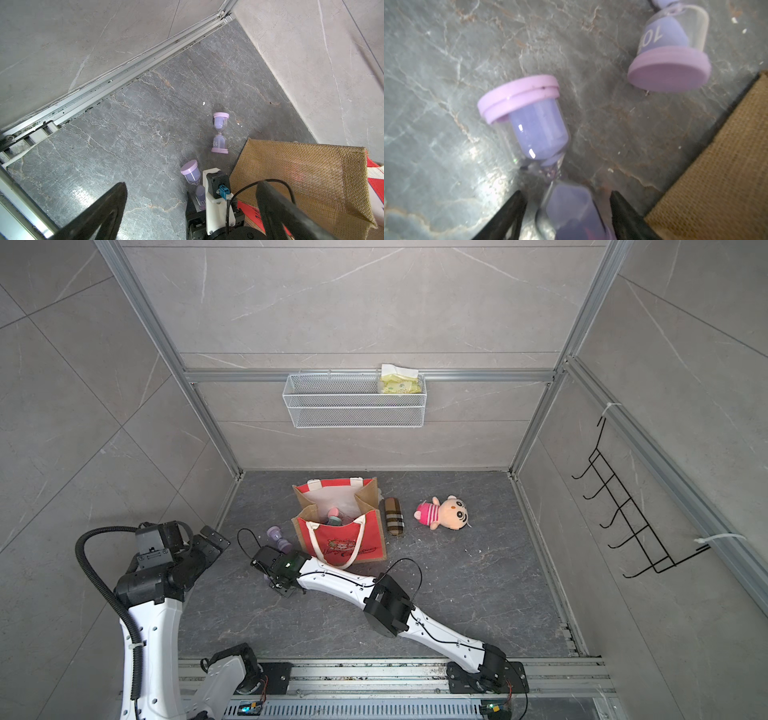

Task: Put the hourglass into the canvas bag
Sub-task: Pick up the hourglass from the center of the board.

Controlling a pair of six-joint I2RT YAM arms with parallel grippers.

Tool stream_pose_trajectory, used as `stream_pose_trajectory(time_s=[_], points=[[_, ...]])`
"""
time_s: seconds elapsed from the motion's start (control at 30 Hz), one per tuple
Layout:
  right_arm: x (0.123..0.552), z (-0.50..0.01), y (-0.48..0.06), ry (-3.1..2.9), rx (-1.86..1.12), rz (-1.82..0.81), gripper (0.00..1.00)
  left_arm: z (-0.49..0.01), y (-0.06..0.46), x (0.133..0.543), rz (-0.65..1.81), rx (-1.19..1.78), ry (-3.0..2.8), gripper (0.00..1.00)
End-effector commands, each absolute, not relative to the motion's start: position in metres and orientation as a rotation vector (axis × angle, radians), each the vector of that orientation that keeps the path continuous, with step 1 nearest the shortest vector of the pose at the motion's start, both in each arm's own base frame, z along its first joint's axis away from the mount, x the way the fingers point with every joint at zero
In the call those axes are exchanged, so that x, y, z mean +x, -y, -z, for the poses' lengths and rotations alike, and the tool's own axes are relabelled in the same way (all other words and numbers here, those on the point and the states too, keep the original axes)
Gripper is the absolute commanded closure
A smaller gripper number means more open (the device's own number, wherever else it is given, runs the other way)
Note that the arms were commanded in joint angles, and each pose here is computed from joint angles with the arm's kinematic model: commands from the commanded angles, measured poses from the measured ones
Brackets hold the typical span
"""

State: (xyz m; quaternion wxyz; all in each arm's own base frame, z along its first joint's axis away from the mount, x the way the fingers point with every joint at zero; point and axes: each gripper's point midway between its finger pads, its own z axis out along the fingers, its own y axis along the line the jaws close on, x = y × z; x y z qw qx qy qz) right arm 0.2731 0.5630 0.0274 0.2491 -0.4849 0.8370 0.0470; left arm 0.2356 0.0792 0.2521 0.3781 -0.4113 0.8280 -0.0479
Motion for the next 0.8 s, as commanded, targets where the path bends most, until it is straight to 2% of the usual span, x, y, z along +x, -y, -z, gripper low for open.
stream_pose_trajectory(time_s=[0.0,0.27,0.5,0.77], points=[[0.262,-0.029,-0.550,-2.298,-1.372,-0.061,0.36,-0.258,-0.078,0.239,0.152,-1.045,-2.082,0.00],[0.261,-0.040,-0.555,-2.279,-1.375,-0.092,0.50,-0.261,-0.077,0.240,0.159,-1.036,-2.075,0.00],[0.255,-0.059,-0.558,-2.270,-1.379,-0.150,0.66,-0.263,-0.076,0.240,0.167,-1.035,-2.072,0.00],[0.246,-0.109,-0.566,-2.243,-1.324,-0.299,0.81,-0.289,-0.073,0.239,0.185,-0.989,-2.037,0.00]])
